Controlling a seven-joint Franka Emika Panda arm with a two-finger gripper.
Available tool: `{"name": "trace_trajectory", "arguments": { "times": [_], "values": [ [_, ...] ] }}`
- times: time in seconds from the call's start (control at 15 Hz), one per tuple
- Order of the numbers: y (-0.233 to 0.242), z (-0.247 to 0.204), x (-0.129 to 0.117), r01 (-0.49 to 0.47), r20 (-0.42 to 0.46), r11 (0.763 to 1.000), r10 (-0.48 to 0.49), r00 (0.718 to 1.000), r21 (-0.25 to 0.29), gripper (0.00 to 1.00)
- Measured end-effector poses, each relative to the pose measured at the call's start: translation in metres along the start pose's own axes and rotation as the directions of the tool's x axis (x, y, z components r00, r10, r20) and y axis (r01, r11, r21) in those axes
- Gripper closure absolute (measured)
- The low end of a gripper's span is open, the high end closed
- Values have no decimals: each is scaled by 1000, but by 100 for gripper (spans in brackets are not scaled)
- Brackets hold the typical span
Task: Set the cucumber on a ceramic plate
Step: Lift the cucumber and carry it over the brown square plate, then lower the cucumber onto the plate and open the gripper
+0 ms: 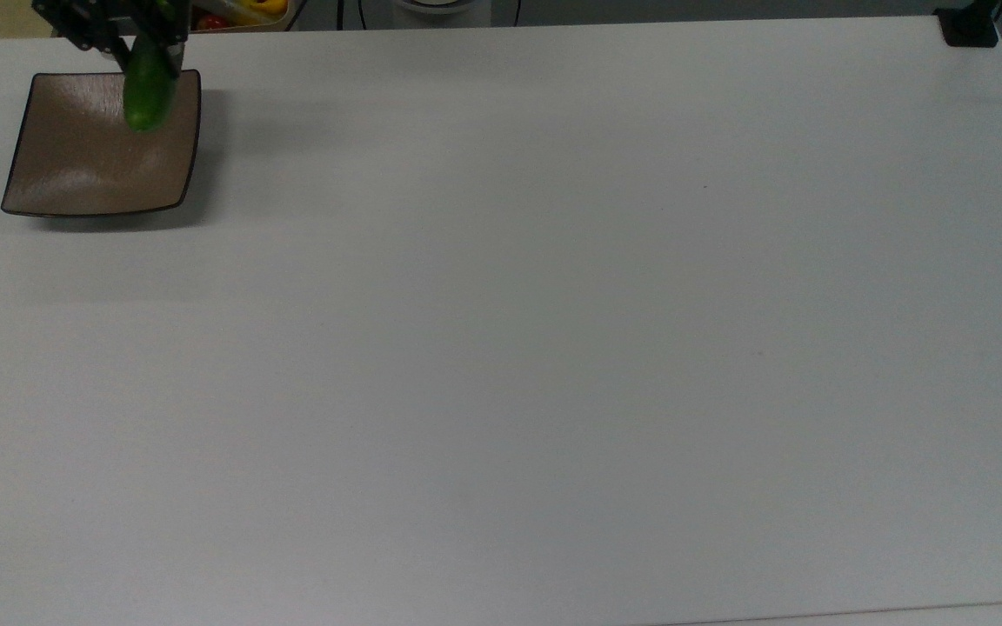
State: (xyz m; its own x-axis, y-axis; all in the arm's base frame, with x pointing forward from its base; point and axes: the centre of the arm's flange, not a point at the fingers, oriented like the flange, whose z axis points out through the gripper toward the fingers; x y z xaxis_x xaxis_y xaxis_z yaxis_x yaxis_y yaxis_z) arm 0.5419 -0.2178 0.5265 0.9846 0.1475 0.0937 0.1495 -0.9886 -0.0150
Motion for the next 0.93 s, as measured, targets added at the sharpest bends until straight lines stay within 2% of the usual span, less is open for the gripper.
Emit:
{"name": "trace_trajectory", "arguments": {
  "times": [0.6,0.93],
  "values": [
    [72,100,-5,-13,5,998,14,1000,-59,59],
    [91,141,-17,-4,33,998,6,999,-59,59]
  ]
}}
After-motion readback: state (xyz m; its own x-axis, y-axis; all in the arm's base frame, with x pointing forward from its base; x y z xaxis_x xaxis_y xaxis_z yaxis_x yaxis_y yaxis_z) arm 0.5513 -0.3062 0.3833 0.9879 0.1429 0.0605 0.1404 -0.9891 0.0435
